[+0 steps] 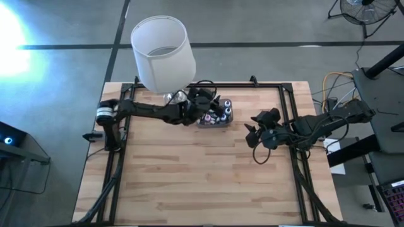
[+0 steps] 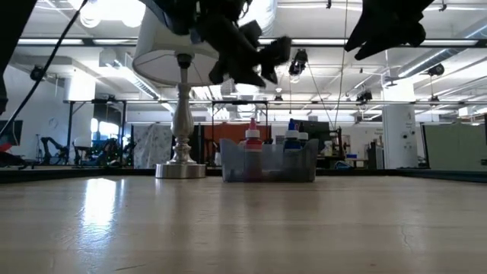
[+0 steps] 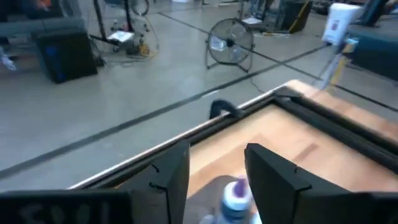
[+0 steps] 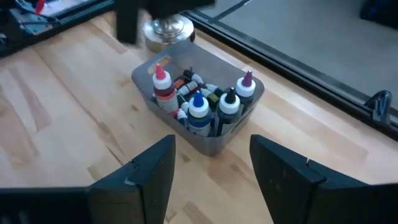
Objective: Pick & Place food coloring
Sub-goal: Return to Home Position
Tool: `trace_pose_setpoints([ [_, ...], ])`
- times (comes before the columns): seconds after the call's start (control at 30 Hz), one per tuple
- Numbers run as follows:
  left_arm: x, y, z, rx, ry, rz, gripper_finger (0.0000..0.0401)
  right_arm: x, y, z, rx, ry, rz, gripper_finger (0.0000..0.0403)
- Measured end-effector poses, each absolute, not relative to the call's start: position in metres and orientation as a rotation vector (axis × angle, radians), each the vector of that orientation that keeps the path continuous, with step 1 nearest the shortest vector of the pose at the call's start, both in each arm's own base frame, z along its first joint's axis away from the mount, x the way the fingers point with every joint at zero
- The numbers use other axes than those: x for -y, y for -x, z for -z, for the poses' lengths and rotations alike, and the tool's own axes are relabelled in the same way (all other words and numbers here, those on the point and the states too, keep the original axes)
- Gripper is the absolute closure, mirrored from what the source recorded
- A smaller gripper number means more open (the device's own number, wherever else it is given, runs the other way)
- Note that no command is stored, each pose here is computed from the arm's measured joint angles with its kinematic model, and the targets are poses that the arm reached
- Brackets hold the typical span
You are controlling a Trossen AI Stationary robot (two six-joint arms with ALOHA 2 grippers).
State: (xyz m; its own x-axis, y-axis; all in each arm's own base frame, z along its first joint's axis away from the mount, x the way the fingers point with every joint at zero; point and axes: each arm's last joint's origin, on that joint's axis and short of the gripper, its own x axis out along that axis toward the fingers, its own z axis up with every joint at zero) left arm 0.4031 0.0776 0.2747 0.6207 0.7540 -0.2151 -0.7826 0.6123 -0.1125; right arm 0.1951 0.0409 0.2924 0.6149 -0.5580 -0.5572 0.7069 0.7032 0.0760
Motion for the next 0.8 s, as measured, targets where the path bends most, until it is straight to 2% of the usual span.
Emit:
trace_pose_setpoints([
  [0.2,-0.029,-0.368,-0.349,-0.231,0.245,-0.568,0.0266,-0.040,-0.193,-0.291,-0.563,-0.304,0.735,0.0202],
  [0.4,0.018,-0.309,-0.387,-0.234,0.248,-0.294,0.0266,-0.022,-0.190,-0.297,-0.640,-0.381,0.634,0.0202],
  [0.5,0.021,-0.280,-0.387,-0.222,0.321,-0.187,0.0266,-0.007,-0.175,-0.310,-0.590,-0.351,0.640,0.0202],
  [0.7,0.012,-0.227,-0.358,-0.229,0.419,-0.259,0.0266,0.009,-0.134,-0.331,-0.465,-0.330,0.686,0.0202],
  [0.8,0.011,-0.201,-0.348,-0.196,0.609,-0.255,0.0266,0.010,-0.116,-0.338,-0.409,-0.355,0.681,0.0202],
])
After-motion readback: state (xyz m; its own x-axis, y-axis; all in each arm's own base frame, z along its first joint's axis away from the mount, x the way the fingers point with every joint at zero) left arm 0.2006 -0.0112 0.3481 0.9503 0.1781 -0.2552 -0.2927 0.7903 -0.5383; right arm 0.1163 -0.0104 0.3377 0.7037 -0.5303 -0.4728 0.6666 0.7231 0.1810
